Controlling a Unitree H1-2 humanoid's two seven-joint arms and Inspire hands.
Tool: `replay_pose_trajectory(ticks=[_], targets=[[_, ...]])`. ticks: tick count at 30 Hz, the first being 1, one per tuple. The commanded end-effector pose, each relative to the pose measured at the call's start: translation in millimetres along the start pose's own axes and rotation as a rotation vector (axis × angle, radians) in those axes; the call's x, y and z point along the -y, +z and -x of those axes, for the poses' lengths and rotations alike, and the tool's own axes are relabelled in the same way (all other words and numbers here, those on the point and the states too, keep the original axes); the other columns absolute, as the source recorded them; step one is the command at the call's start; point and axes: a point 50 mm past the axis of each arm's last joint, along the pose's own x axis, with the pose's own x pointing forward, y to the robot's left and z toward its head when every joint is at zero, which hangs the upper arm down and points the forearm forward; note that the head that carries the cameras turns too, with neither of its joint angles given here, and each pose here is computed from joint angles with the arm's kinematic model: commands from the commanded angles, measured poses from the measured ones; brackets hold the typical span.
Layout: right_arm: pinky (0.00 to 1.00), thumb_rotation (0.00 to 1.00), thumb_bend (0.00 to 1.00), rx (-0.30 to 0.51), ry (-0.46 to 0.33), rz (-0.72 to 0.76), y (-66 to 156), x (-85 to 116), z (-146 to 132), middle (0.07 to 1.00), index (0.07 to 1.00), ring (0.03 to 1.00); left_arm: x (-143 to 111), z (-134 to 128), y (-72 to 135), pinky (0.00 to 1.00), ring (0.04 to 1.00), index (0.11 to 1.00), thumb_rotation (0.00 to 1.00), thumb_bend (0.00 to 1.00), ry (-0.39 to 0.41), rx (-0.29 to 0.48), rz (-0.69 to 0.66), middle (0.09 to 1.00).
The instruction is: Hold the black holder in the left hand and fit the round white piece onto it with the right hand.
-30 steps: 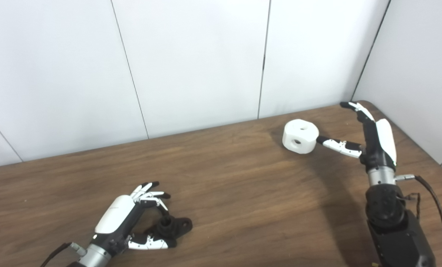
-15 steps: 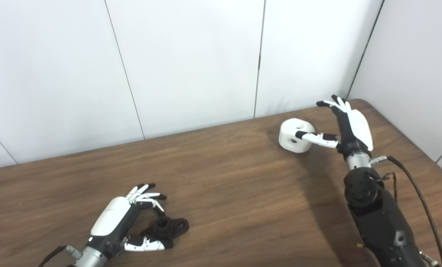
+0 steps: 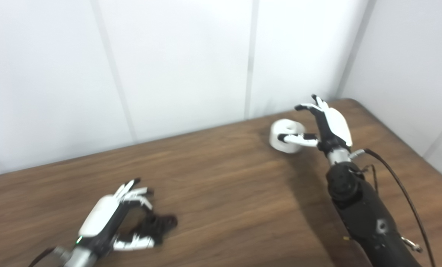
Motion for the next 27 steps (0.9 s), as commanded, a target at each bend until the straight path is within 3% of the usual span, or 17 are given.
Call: replay_pose_trajectory(ticks=[1, 27], targets=[[0.93, 0.44, 0.86, 0.077, -0.071, -0.009, 19.1, 18.3, -15.3, 0.983, 0.744, 1.0, 1.9, 5.6, -0.8, 1.0, 0.954, 0.481, 0.05, 0.52, 0.005, -0.011, 0.015, 0.792], [0.9, 0.46, 0.87, 0.026, -0.031, 0.028, 5.6, 17.7, -12.4, 0.985, 0.764, 1.0, -3.5, 7.1, 1.6, 1.0, 0.958, 0.481, 0.04, 0.52, 0.01, -0.017, 0.021, 0.789]])
